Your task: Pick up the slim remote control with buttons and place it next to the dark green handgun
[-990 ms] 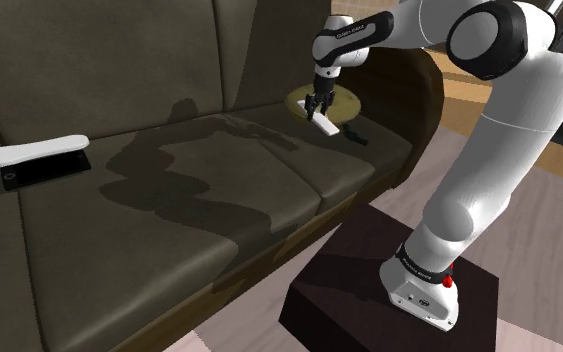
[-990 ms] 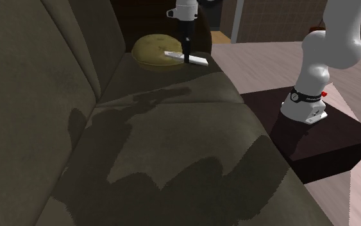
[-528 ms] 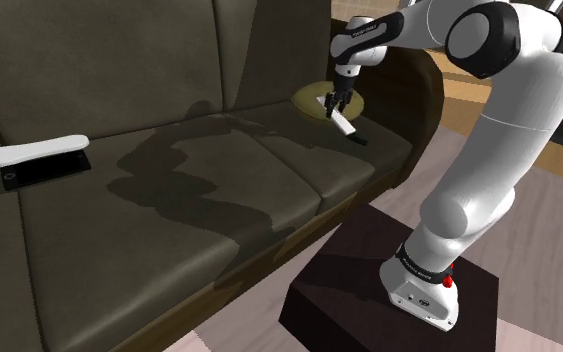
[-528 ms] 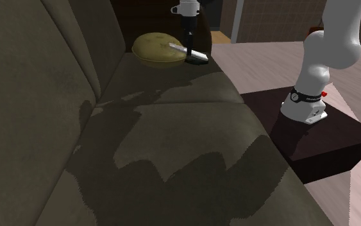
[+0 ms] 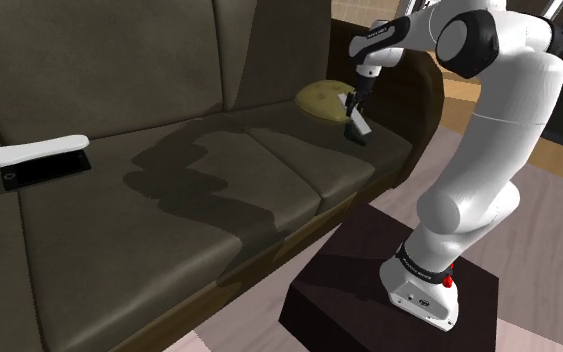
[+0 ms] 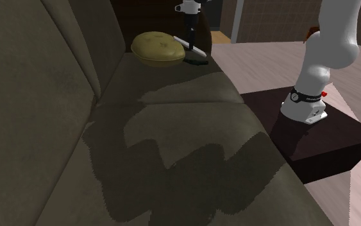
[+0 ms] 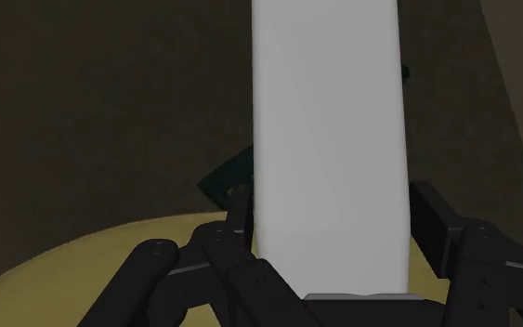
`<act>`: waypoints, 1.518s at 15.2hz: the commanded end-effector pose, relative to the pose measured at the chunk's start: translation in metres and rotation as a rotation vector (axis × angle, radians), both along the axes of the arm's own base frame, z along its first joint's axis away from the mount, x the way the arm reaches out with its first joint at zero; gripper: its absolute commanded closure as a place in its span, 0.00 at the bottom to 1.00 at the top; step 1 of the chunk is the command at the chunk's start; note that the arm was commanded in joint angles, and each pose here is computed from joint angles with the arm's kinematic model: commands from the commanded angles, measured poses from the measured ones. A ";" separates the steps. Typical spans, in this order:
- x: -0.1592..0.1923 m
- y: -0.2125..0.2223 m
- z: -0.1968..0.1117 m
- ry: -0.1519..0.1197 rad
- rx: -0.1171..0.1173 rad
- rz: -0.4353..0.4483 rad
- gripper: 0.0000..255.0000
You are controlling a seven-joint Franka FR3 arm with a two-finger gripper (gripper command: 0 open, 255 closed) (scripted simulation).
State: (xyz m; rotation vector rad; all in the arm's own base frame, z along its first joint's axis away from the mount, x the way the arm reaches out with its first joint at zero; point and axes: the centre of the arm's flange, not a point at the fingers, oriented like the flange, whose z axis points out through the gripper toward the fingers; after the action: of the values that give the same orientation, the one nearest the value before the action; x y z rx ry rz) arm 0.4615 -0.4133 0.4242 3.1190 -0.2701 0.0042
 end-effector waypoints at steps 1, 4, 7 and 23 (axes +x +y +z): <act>-0.014 -0.024 -0.001 0.000 0.000 0.001 1.00; -0.031 -0.060 -0.001 0.000 0.000 0.001 1.00; -0.047 -0.096 -0.001 0.000 0.000 0.001 1.00; -0.094 -0.198 -0.037 0.000 0.000 0.001 1.00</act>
State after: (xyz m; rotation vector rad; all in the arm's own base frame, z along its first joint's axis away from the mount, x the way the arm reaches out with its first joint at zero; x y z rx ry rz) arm 0.3677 -0.6117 0.3923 3.1199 -0.2679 0.0038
